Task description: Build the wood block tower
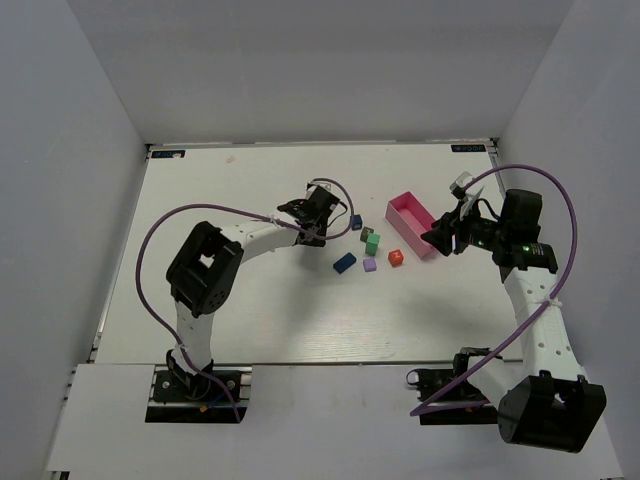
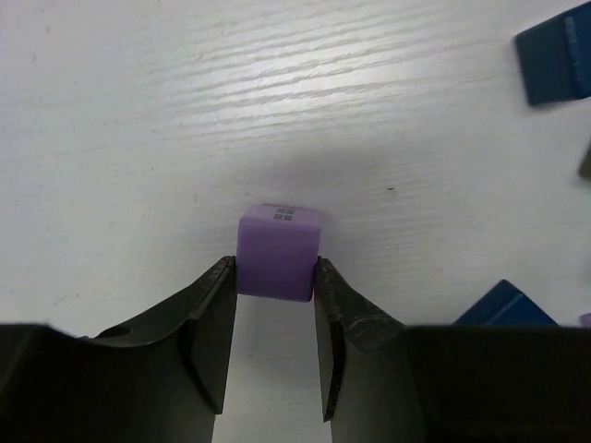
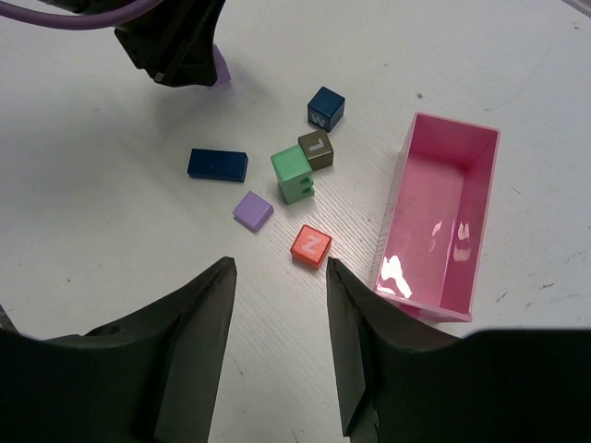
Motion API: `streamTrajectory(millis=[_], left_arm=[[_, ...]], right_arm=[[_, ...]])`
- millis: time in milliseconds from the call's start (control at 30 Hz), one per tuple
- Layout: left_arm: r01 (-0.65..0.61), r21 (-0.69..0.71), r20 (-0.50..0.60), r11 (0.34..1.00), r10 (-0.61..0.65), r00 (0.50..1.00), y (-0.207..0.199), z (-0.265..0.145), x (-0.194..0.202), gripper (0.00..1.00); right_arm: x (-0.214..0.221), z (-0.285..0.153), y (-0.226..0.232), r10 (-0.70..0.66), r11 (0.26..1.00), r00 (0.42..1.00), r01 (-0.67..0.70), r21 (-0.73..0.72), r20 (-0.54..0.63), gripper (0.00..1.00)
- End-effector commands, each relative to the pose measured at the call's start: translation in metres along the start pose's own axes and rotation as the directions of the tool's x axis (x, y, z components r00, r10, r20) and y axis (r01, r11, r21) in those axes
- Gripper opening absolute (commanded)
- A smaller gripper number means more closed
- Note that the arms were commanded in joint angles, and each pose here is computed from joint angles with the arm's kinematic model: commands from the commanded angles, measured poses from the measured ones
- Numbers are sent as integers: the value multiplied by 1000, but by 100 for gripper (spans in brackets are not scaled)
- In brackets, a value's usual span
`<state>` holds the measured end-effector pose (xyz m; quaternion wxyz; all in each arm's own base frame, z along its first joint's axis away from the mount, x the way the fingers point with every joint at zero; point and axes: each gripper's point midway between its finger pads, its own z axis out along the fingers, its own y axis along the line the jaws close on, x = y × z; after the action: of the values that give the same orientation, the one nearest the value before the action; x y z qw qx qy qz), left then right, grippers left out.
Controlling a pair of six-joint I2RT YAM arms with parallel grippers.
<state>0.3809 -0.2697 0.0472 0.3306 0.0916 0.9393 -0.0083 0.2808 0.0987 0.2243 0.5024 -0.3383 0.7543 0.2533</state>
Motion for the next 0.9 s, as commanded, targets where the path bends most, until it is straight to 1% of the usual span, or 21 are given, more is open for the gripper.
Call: streamTrajectory(millis=[0,33,200,233,300,333,600,767,867], left_arm=[[79,-7,48,997,-79,996,6,-17,-15,0],[84,-12,38,996,-83,996,8,-15,-10,0],[94,-14,45,995,-94,995,11,-12,-11,0],[94,-14,45,995,-94,995,11,-12,-11,3],[107,-22,50,994,-106,993,12,-12,-12,3],[103,-27,41,994,-102,994,12,-9,-9,4],[157,-80,22,984,-156,987,15,0,-2,4],[164,-84,16,983,-164,986,15,3,1,8],[164,-84,16,983,-164,986,15,3,1,13]], right_arm=[[-1,-2,4,-1,1000,1000,1,-10,11,50],[-1,-2,4,-5,1000,1000,5,-8,12,50],[-2,-3,4,-4,1000,1000,4,-9,15,50],[-1,-2,4,-3,1000,1000,3,-13,13,50],[-1,-2,4,-1,1000,1000,1,-12,13,50],[-1,-2,4,-1,1000,1000,1,-12,12,50],[-1,-2,4,-1,1000,1000,1,-12,13,50],[-1,-2,4,-4,1000,1000,4,-13,13,50],[-1,-2,4,-3,1000,1000,4,-13,14,50]])
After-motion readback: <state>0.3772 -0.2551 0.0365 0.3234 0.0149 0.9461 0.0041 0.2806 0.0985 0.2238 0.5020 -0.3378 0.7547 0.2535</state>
